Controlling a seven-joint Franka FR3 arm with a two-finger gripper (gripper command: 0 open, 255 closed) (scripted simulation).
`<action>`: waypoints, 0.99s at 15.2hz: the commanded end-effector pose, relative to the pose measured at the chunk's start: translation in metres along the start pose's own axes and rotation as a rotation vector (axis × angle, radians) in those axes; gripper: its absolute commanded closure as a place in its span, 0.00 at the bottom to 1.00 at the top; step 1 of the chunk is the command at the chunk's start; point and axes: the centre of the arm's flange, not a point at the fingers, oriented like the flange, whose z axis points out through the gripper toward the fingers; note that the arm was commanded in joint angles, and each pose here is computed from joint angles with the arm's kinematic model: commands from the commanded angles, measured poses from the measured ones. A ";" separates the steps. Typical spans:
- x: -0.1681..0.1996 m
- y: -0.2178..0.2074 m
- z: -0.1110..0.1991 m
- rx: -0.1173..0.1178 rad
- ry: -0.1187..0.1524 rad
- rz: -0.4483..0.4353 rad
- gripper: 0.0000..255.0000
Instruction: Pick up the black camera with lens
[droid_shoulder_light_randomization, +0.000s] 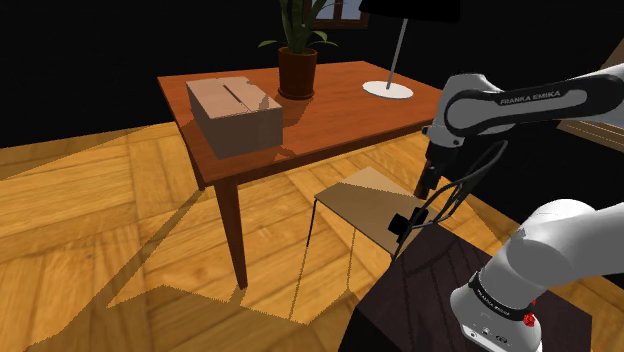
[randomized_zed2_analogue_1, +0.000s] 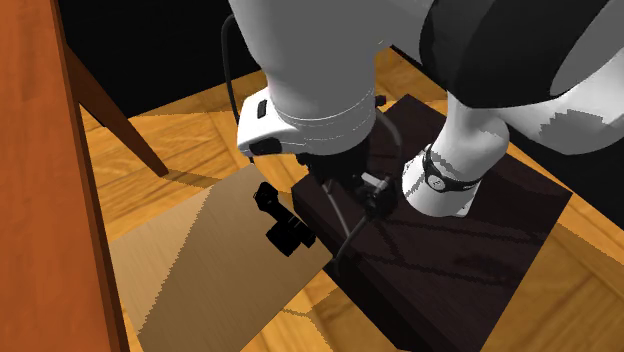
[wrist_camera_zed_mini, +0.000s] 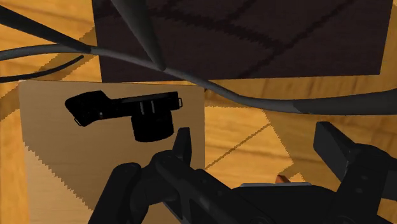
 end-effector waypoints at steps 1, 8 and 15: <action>-0.005 0.032 0.013 -0.192 -0.070 -0.085 0.00; 0.006 0.099 0.074 -0.199 -0.063 -0.118 0.00; 0.019 0.167 0.134 -0.207 -0.056 -0.151 0.00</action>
